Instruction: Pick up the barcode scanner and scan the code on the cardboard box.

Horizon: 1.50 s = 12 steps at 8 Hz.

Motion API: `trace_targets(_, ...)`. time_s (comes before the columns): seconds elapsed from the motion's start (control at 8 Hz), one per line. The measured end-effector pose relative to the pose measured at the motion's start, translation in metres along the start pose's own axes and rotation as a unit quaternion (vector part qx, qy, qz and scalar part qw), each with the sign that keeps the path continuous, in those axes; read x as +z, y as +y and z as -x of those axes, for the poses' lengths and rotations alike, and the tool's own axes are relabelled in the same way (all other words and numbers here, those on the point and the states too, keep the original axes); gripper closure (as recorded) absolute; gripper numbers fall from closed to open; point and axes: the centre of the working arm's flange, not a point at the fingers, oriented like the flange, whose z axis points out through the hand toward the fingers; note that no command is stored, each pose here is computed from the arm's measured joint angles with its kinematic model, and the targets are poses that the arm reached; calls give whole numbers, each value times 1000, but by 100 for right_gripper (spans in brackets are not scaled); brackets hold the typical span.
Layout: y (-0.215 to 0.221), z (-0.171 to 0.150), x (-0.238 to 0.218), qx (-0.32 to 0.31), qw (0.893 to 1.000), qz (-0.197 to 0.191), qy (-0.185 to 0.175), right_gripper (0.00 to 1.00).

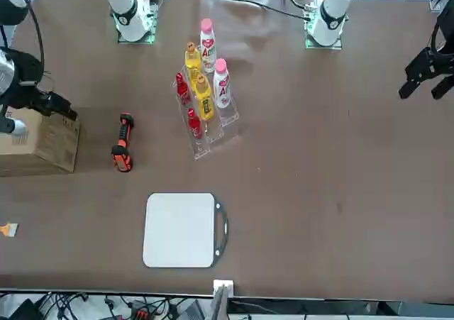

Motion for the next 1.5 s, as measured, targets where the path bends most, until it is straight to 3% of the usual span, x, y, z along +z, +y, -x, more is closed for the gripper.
trace_targets(0.62, 2, -2, 3, 1, 1000, 4, -3, 0)
trace_targets(0.88, -2, -11, 27, 0, 1000, 11, -20, 0)
trace_targets(1.12, -13, -22, 73, -8, 1000, 12, -8, 0)
trace_targets(1.5, -23, -14, 189, -18, 999, 8, 40, 0)
